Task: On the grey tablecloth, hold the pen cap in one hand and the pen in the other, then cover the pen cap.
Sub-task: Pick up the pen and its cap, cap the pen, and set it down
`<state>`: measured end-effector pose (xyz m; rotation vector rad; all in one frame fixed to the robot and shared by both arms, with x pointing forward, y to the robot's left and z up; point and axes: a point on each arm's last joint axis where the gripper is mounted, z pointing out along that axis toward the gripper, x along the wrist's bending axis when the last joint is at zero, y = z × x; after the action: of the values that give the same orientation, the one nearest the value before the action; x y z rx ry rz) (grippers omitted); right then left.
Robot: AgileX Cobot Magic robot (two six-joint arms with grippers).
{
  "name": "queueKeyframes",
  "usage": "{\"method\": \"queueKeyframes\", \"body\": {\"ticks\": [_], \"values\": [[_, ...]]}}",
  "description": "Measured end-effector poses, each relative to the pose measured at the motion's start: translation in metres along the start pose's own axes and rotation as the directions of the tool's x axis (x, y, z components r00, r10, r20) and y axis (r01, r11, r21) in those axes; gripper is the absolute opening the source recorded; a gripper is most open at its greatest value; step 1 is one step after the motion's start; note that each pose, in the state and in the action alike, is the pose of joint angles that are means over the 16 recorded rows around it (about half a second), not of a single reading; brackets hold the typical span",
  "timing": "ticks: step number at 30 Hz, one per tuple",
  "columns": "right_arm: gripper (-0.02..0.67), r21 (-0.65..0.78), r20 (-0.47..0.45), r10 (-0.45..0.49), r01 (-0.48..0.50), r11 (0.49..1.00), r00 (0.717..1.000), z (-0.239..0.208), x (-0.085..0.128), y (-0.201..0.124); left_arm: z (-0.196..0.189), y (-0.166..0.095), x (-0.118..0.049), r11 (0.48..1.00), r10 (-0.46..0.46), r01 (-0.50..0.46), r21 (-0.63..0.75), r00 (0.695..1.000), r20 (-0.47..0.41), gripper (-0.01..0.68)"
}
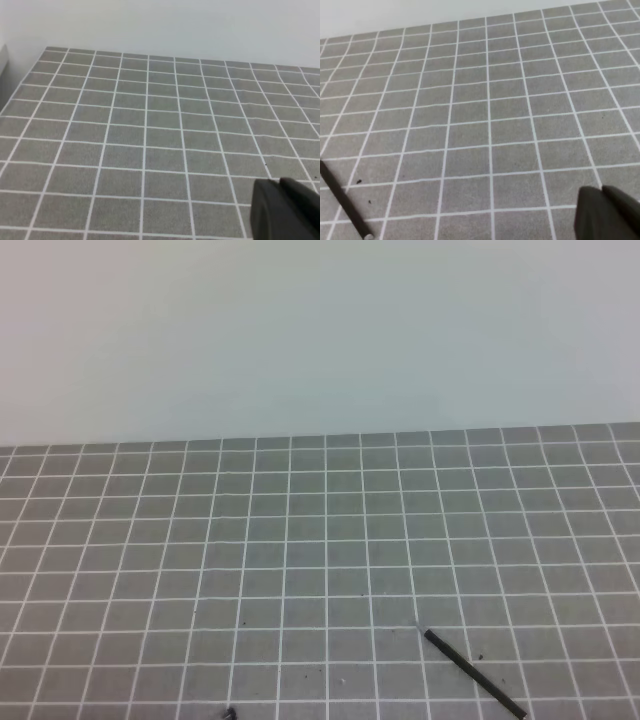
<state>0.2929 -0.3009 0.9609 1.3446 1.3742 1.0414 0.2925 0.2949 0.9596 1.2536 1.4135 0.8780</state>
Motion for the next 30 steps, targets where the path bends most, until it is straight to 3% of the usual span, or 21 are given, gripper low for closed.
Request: {"method": "queueKeyframes", "body": {"ticks": [30], "values": [[0.008,0.0,0.0,0.0,0.0,1.0,1.0,0.0,0.0,0.0,0.0001,-0.0001,-0.0001,1.0,-0.001,0.001,0.002,1.0,0.001,-0.003]]}}
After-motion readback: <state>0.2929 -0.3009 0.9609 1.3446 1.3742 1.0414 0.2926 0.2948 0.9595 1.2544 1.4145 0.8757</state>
